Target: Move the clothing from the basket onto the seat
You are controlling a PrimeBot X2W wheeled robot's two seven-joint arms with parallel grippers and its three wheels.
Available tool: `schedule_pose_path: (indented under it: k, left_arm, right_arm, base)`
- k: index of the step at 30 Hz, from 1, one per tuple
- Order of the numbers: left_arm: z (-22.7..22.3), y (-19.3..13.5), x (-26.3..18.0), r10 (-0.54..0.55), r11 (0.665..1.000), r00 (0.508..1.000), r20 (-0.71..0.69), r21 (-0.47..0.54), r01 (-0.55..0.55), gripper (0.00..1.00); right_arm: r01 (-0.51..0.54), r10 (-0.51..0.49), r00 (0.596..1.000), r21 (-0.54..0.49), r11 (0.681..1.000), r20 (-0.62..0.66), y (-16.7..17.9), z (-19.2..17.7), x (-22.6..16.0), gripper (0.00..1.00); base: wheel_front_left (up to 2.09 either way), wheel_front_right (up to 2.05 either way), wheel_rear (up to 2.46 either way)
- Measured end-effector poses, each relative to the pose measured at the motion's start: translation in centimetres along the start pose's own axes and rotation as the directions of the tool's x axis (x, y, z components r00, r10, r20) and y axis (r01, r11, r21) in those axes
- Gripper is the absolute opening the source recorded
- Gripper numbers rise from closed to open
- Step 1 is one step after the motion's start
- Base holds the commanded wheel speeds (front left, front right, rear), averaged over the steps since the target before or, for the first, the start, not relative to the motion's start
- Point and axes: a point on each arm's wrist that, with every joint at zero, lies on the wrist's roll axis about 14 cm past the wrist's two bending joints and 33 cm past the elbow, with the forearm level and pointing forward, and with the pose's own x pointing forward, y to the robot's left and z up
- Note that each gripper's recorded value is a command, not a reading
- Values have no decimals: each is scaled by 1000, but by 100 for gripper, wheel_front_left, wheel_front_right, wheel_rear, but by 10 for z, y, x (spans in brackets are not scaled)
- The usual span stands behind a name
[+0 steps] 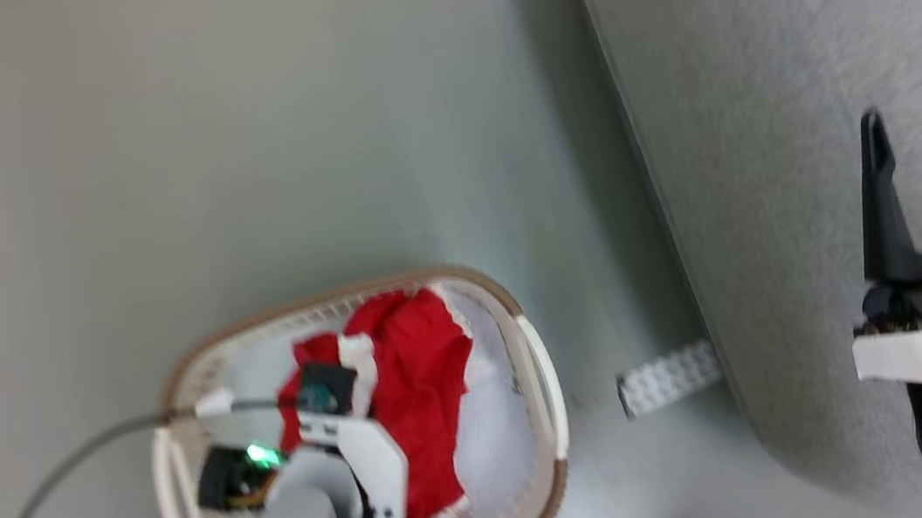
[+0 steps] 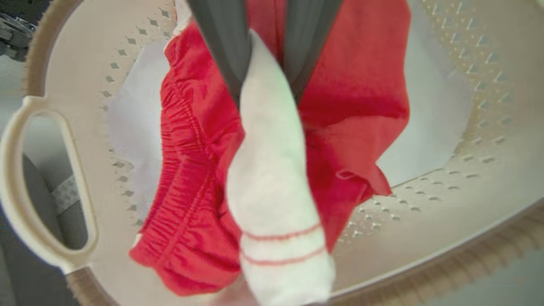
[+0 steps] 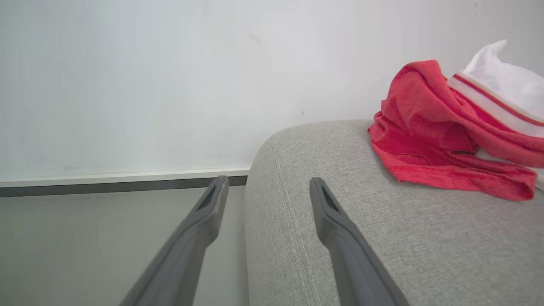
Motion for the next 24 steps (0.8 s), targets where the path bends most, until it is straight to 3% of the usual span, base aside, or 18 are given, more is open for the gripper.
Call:
schedule_pose_path:
  k: [6,11,17,24]
  left_arm:
    - [33,-5,-55,59,996,987,148,-68,-50,0]
    - [69,-8,-103,124,990,947,296,-102,-98,0]
    - [111,-10,-162,196,979,862,467,-134,-151,0]
    - [156,-7,-236,272,962,709,650,-179,-205,0]
  right_arm:
    - [-9,8,999,18,1000,51,5,31,-28,100]
    - [-21,18,995,30,999,95,9,53,-54,100]
    - [-53,47,991,44,998,128,18,68,-84,100]
    - [-102,98,984,22,995,151,31,75,-116,100]
  base:
    - [0,0,0]
    - [0,0,0]
    - [0,0,0]
    - [0,0,0]
